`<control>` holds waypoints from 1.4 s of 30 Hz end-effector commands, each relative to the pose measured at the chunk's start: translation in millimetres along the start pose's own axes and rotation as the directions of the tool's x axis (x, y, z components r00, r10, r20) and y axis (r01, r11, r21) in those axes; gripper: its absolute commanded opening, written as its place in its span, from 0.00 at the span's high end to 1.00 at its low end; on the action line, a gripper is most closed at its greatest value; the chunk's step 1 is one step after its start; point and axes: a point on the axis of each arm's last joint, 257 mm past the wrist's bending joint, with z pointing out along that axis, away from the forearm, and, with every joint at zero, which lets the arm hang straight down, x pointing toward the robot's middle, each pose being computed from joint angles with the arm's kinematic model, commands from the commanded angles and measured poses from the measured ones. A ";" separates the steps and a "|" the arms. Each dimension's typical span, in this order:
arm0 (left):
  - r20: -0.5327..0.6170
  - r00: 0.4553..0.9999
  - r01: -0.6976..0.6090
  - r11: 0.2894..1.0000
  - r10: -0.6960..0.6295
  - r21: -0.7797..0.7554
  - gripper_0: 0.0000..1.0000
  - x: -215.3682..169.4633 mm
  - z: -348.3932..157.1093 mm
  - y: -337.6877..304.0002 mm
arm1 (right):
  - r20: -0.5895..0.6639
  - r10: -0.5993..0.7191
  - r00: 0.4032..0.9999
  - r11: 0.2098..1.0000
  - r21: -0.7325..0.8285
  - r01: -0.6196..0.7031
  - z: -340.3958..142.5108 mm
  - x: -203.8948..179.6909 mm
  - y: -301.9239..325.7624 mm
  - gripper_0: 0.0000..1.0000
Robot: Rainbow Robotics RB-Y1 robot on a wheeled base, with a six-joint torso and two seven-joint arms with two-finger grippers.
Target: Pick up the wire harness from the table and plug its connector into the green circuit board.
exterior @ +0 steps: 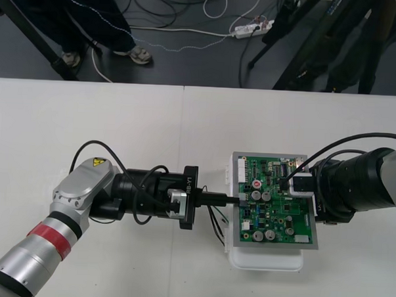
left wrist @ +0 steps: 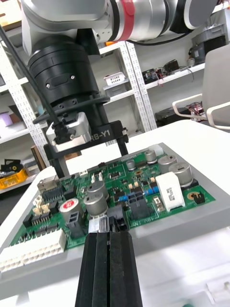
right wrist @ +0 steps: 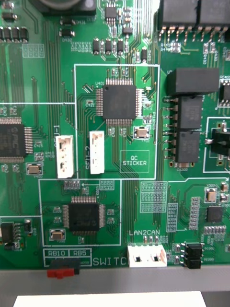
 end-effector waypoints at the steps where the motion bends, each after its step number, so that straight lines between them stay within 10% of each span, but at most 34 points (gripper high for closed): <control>1: 0.008 0.999 -0.047 0.999 0.047 0.001 1.00 -6.7 3.4 -0.6 | 0.019 -0.049 0.999 0.999 -0.015 0.049 2.5 -12.1 9.0 0.00; 42: -0.016 0.999 -0.033 0.999 0.033 0.000 1.00 0.5 -1.6 -8.3 | 0.020 -0.050 0.999 0.999 -0.020 0.050 3.7 -11.7 11.8 0.00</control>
